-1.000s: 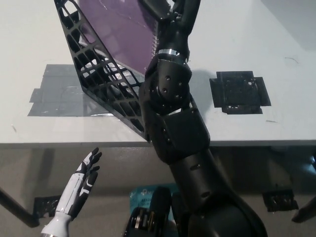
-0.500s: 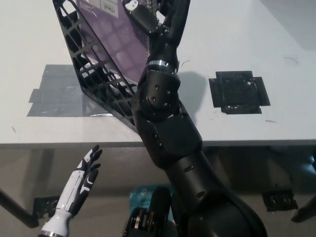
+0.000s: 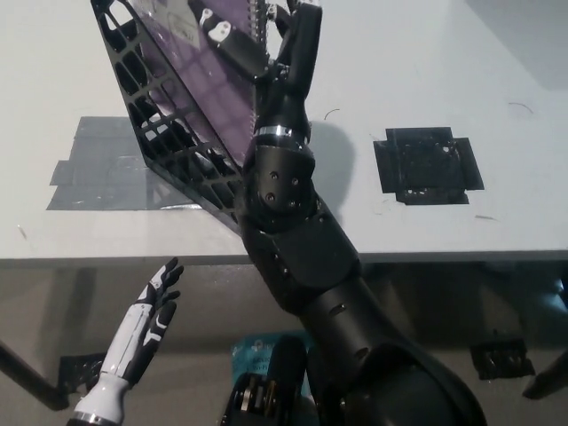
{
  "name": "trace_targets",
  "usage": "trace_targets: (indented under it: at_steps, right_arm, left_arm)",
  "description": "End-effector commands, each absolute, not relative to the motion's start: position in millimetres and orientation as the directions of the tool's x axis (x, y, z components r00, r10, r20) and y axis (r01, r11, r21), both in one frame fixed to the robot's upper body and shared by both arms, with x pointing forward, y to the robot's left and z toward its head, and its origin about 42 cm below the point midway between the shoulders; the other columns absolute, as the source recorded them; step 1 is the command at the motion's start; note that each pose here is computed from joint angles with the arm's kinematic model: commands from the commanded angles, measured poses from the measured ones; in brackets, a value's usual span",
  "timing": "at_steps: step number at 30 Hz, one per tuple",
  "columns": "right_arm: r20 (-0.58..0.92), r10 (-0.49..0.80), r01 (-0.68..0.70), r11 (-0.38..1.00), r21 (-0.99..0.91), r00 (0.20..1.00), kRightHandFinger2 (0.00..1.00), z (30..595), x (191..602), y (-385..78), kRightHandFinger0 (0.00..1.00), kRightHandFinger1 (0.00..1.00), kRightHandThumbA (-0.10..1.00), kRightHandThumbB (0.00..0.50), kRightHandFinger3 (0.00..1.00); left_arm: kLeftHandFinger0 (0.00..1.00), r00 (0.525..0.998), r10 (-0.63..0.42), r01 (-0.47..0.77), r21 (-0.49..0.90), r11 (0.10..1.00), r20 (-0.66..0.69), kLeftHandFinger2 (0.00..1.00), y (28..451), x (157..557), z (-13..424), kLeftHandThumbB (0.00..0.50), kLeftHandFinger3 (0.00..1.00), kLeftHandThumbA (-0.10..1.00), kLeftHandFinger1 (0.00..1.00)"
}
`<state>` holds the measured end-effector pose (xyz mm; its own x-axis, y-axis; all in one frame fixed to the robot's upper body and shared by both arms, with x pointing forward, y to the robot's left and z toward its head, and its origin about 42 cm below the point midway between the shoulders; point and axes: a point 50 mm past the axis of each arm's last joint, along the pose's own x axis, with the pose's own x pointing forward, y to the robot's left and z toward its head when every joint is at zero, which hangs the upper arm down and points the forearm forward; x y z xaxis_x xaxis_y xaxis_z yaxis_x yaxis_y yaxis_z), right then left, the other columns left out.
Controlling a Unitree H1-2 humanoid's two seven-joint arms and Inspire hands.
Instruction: A person hands a notebook to the robot and the robot grabs it with its right hand and places it in the magazine stand kept in the centre of the desk infront of it.
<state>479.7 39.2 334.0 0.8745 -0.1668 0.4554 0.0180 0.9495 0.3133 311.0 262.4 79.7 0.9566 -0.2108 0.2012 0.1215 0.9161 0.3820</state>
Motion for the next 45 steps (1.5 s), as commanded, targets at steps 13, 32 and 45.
trace_targets:
  at_steps: [13, 32, 45]
  right_arm:
    - [0.62, -0.02, -0.148, 0.965, 0.218, 0.785, 1.0, 372.3, 477.2, 51.1, 1.0, 1.0, 1.0, 0.369, 1.0]
    - [0.75, 0.023, -0.348, 0.895, 0.279, 0.661, 1.0, 434.3, 434.6, 4.2, 1.0, 1.0, 1.0, 0.495, 1.0]
    - [0.916, -0.097, -0.328, 0.915, 0.236, 0.389, 1.0, 511.1, 348.5, -74.6, 1.0, 1.0, 1.0, 0.47, 1.0]
  left_arm:
    - [0.95, 0.925, -0.255, 0.122, 0.415, 0.901, 0.282, 1.0, 261.6, 324.4, 101.0, 0.5, 1.0, 1.0, 1.0]
    - [0.97, 0.916, -0.275, 0.132, 0.428, 0.894, 0.291, 1.0, 259.9, 333.5, 106.9, 0.479, 1.0, 1.0, 1.0]
    - [0.95, 0.913, -0.28, 0.132, 0.433, 0.891, 0.297, 1.0, 257.7, 339.6, 109.9, 0.499, 1.0, 1.0, 1.0]
